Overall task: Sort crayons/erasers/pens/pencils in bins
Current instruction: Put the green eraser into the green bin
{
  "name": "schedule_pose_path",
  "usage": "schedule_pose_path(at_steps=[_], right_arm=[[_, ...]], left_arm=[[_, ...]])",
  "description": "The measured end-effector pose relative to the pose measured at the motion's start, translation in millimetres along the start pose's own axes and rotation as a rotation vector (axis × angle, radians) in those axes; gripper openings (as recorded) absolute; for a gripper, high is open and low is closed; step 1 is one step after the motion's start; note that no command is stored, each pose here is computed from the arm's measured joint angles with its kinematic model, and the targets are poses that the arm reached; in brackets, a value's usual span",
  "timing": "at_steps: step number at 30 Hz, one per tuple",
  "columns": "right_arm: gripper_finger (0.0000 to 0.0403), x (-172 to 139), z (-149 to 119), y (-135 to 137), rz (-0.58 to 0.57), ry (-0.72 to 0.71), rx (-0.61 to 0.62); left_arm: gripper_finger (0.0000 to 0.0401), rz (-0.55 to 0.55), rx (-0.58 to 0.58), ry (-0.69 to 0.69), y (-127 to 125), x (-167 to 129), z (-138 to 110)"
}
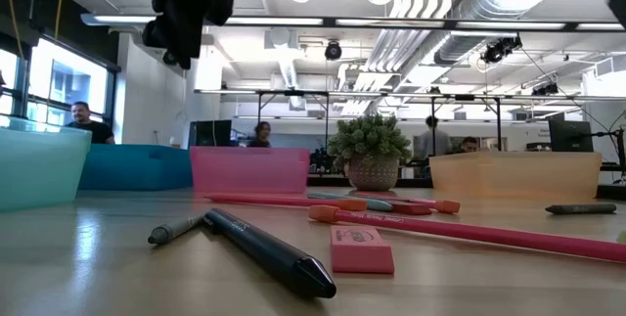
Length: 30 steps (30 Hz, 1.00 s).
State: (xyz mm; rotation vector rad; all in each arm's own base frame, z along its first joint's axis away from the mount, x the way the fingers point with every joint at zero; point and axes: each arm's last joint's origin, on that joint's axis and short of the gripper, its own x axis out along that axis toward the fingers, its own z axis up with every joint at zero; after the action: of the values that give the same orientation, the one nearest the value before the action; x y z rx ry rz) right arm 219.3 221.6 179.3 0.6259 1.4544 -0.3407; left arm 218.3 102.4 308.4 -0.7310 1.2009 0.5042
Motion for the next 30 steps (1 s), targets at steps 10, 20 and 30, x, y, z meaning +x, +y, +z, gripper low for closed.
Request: schedule_pose_path(at_steps=[10, 20, 30], right_arm=[[0.0057, -41.7, 50.7, 23.8, 0.11, -0.269, 0.088], [0.0057, -72.2, 104.7, 20.8, 0.097, -0.509, 0.112], [0.0057, -84.7, 147.0, 3.5, 0.01, -0.665, 0.095]], left_arm=[[0.0145, -0.017, 0.063, 0.002, -14.4, 2.2, -5.3], [0.0145, -0.093, 0.156, -0.102, -38.3, 3.8, -3.4], [0.0145, -0.195, 0.06, -0.223, -55.2, 1.5, 4.3]])
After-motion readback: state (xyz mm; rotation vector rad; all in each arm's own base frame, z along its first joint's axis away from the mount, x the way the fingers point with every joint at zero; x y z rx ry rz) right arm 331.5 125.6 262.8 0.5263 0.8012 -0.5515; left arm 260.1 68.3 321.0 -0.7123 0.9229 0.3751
